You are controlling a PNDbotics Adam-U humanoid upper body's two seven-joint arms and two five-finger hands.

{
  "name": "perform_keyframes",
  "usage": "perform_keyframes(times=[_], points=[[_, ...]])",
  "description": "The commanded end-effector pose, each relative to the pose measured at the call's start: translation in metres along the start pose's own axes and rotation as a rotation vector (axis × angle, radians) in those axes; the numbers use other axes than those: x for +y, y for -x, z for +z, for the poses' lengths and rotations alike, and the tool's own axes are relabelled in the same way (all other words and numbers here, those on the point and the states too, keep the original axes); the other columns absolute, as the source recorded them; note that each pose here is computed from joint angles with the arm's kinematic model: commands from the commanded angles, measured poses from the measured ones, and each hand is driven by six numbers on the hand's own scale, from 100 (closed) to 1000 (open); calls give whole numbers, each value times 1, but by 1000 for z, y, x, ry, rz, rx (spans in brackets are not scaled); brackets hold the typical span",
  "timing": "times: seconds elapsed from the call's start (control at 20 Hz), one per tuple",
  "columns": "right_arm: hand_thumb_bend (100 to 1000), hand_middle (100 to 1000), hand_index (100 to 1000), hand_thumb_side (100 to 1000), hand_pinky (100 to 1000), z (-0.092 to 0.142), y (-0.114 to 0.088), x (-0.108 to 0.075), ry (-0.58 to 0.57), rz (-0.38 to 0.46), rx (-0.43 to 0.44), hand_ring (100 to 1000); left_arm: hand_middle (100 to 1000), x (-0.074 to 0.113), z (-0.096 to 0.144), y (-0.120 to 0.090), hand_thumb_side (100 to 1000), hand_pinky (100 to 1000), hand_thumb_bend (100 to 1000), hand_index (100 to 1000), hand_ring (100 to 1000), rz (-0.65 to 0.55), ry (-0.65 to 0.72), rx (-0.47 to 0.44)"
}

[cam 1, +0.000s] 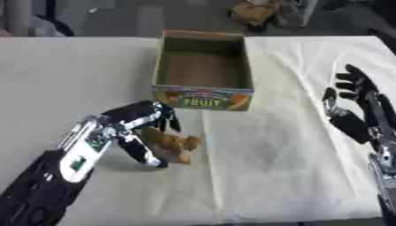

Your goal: Pick up objects on the table and place them in the box.

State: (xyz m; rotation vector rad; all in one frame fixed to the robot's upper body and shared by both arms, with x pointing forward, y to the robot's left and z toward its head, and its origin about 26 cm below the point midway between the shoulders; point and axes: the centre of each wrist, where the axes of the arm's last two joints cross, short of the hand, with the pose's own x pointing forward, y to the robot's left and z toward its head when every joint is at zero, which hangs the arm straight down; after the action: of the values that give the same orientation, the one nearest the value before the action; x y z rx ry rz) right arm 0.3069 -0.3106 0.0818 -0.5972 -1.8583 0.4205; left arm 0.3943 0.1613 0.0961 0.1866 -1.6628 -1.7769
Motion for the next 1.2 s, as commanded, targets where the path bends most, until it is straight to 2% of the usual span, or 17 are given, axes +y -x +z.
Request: perform_keyframes(times=[0.05,0.25,0.5,0.7,0.9,1.2], points=[[100,833,1000,442,808,-4,-7,-6,9,5,-30,838,541,6,0,0,114,512,565,649,497,-15,-22,2],[100,831,1000,423,806,-4,-7,-6,12,6,-29,833,506,6,0,1,130,478,452,621,467,-6,-42,14],[100,831,1000,404,805,-4,-7,-6,14,9,-26,833,468,8,3,2,132,446,367,598,429,7,-73,25],[100,831,1000,395,805,-4,-7,-6,13,9,-24,833,454,13,6,2,142,431,325,587,414,9,-86,26],[100,831,1000,392,804,-4,-7,-6,14,9,-22,833,445,21,11,0,133,422,322,580,406,6,-104,24],[100,831,1000,386,804,-4,-6,-6,14,10,-21,834,445,41,17,-5,131,423,285,577,405,22,-195,19]])
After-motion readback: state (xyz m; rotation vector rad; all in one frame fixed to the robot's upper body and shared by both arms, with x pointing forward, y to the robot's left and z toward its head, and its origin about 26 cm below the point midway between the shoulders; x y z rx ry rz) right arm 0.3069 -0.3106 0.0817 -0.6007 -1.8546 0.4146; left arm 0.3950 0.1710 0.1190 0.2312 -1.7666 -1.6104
